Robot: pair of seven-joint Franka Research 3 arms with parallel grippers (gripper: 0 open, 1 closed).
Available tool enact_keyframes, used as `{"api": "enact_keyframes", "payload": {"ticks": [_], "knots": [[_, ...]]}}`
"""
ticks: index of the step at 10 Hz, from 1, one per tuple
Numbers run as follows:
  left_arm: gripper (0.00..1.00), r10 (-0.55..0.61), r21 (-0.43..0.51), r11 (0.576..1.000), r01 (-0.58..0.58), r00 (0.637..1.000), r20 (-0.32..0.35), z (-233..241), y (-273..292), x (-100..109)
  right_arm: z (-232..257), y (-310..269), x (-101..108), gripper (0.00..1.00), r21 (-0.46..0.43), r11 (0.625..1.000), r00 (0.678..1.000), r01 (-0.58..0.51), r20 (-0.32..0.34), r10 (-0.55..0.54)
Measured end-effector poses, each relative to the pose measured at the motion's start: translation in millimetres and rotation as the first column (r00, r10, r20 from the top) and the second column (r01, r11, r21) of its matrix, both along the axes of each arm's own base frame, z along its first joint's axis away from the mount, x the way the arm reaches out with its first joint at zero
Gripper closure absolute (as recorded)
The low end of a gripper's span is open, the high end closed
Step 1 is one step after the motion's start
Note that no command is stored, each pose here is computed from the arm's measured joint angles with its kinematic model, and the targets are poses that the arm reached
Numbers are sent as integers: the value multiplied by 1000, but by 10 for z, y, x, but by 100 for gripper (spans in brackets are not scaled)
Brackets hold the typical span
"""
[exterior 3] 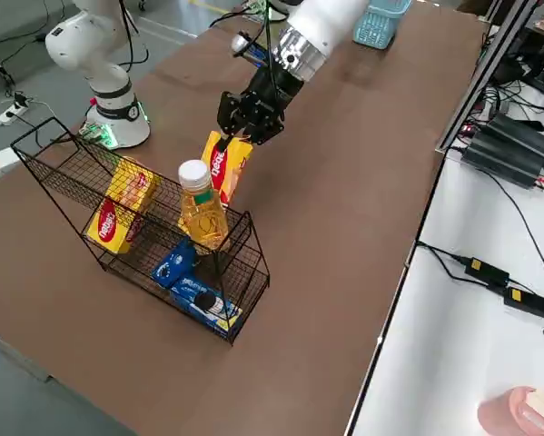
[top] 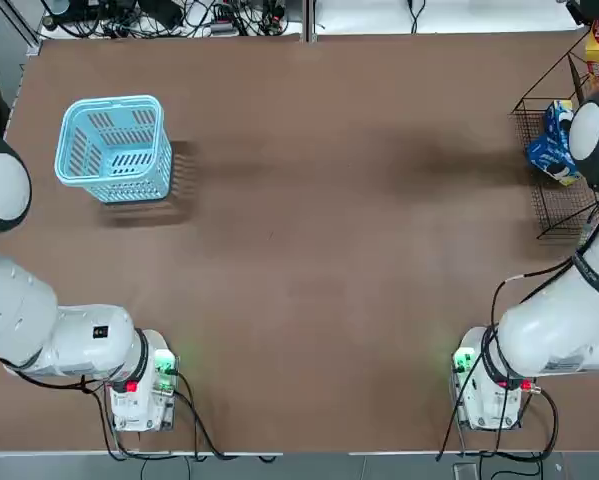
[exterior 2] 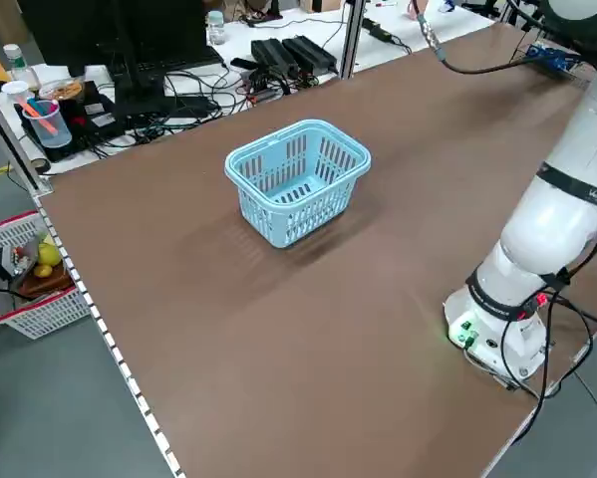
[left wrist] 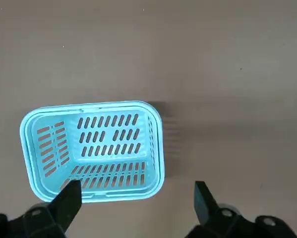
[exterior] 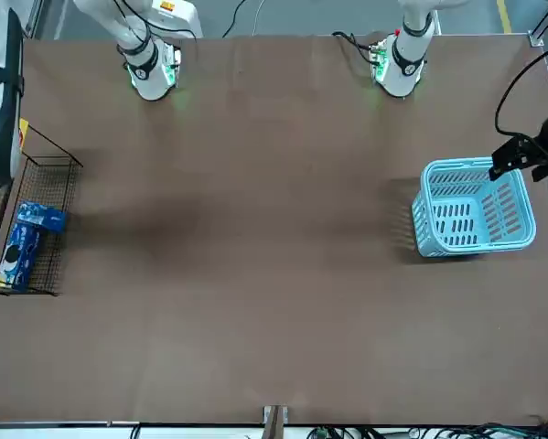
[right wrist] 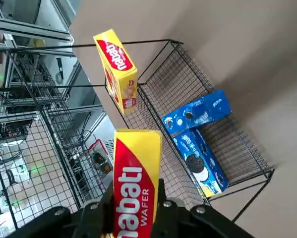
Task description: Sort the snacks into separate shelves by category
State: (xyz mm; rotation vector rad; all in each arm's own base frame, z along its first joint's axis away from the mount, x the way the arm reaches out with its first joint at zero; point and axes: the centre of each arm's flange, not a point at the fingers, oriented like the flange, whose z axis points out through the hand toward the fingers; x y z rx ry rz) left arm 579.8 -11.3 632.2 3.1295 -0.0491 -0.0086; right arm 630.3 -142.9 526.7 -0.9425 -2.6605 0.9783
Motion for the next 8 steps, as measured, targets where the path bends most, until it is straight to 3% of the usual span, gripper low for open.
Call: {"api": "enact_keyframes", "payload": {"ticks": [8], "knots": [[0, 0, 0, 1000, 0, 1000, 5, 17, 0, 1, -393, -42, 143, 68, 68, 992, 990, -105, -87, 111]]}}
